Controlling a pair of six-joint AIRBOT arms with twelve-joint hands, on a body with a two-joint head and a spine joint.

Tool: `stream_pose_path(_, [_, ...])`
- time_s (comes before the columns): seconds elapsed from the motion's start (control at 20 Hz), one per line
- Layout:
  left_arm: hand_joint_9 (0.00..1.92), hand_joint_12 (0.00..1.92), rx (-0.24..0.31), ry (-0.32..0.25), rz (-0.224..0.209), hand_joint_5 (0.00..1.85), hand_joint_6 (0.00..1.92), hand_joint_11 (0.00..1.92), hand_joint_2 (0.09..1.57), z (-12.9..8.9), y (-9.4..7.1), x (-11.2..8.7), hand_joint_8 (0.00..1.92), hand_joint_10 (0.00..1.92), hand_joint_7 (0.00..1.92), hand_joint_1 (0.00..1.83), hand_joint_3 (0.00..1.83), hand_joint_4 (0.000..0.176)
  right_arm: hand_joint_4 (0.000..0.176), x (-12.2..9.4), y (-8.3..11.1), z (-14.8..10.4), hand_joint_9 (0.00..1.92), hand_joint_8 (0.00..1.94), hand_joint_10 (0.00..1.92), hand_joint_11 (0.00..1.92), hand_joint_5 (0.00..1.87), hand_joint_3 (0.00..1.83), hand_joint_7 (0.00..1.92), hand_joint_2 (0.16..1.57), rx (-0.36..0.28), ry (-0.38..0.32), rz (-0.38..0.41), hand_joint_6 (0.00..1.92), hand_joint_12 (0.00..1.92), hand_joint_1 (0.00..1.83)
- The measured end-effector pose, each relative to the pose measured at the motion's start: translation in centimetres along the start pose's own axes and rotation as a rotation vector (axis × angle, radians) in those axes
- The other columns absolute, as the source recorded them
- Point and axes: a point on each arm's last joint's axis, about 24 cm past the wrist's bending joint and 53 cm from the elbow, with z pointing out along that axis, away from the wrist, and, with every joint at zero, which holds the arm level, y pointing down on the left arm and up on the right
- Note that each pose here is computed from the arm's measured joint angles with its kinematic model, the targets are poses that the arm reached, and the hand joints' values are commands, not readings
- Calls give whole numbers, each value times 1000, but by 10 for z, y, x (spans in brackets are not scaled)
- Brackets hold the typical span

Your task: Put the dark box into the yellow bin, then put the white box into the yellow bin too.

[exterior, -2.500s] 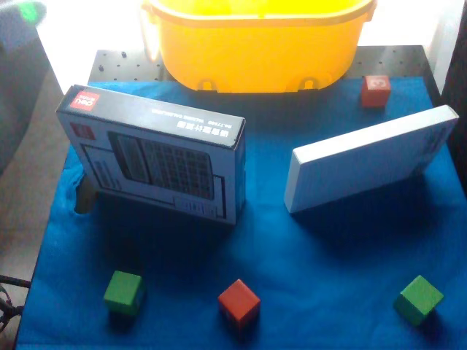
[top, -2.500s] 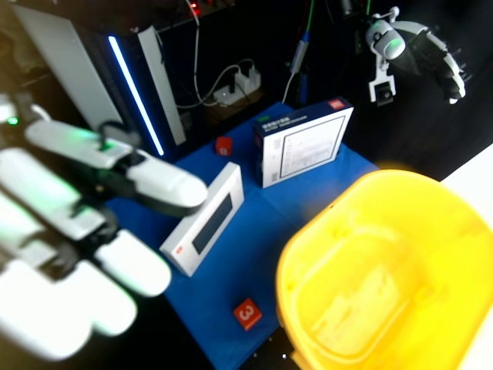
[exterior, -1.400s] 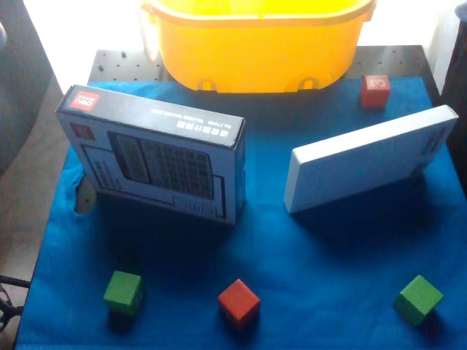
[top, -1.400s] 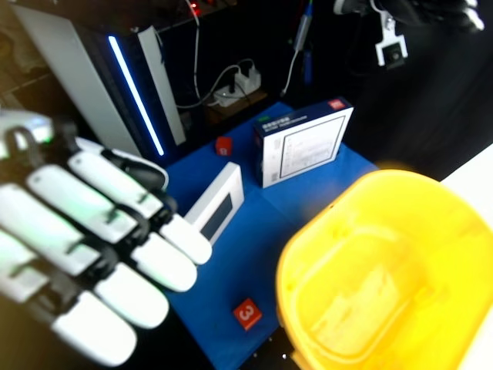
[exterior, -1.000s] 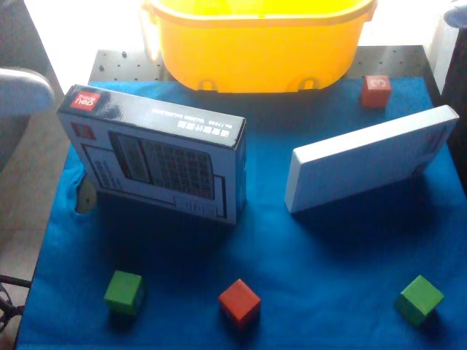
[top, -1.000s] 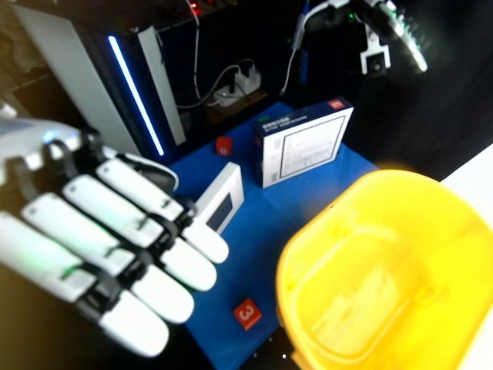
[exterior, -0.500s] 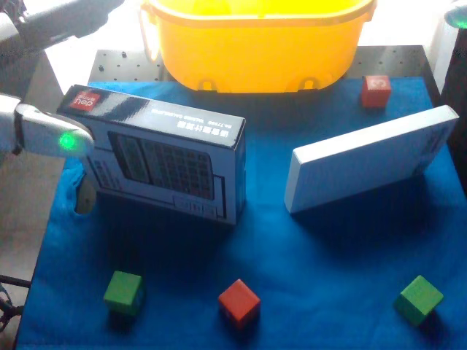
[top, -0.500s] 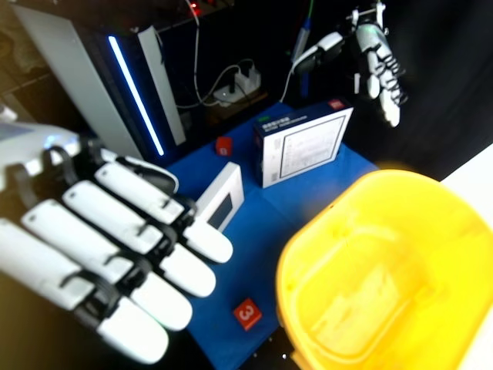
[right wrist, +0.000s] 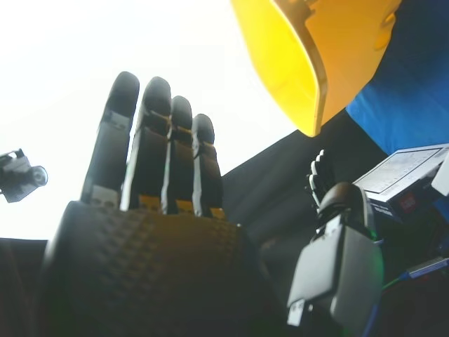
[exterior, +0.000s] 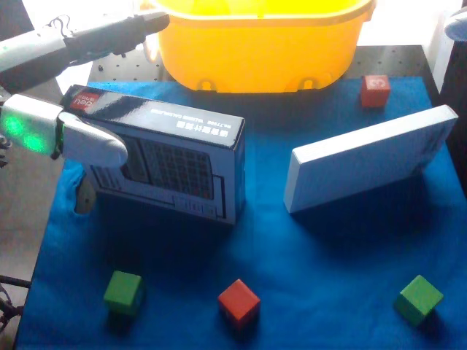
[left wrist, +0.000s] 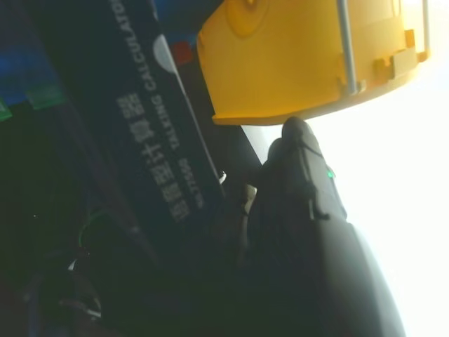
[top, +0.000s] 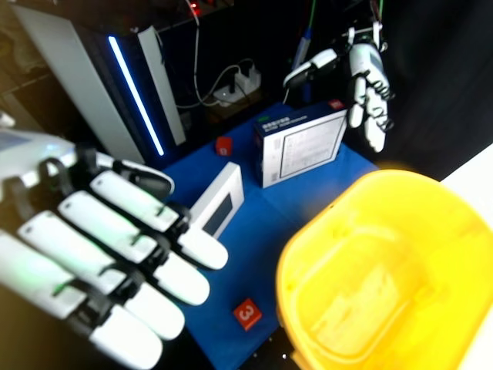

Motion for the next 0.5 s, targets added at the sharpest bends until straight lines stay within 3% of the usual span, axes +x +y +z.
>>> stream_pose_path(0.05, [40,2,-3,7,-4,0,0,69,570,1,2,2,0,0,0,723,0,163,0,0,0,0,475,5,9,296,330,0,431,799,0,0,0,1,323,283])
stream_pose_path(0.15, [75,21,-10,20,-18,0,0,113,549,5,5,10,7,13,22,674,0,149,0,0,0,0,469,5,4,295,319,0,435,793,0,0,0,0,325,293])
stream_pose_path(0.25, [139,33,-14,33,-20,0,0,155,572,8,7,16,7,13,89,688,0,160,0,0,0,0,467,3,2,284,317,2,434,809,0,0,0,0,324,284])
stream_pose_path(0.3, [156,21,-12,37,-21,0,0,139,661,8,8,16,4,6,113,697,9,146,0,0,0,0,467,3,2,277,316,0,434,802,0,0,0,0,323,289])
stream_pose_path(0.35, [199,24,-17,38,-20,0,0,159,714,8,9,16,4,7,149,706,6,114,0,0,0,0,470,3,3,277,309,0,435,790,0,0,0,0,324,293])
stream_pose_path(0.4, [489,105,-16,43,-18,228,14,412,748,8,9,18,18,31,404,1034,2,8,0,0,0,0,456,0,0,273,307,0,430,802,0,0,0,1,327,298])
stream_pose_path(0.45, [489,105,-15,45,-21,228,14,412,748,9,9,18,18,31,404,1034,2,8,0,0,0,0,456,0,0,273,307,0,430,802,0,0,0,1,327,298])
stream_pose_path(0.5, [870,259,-14,45,-22,700,50,755,858,11,10,19,48,60,819,1260,0,0,0,0,0,0,458,0,1,278,301,4,428,814,0,0,0,0,338,299])
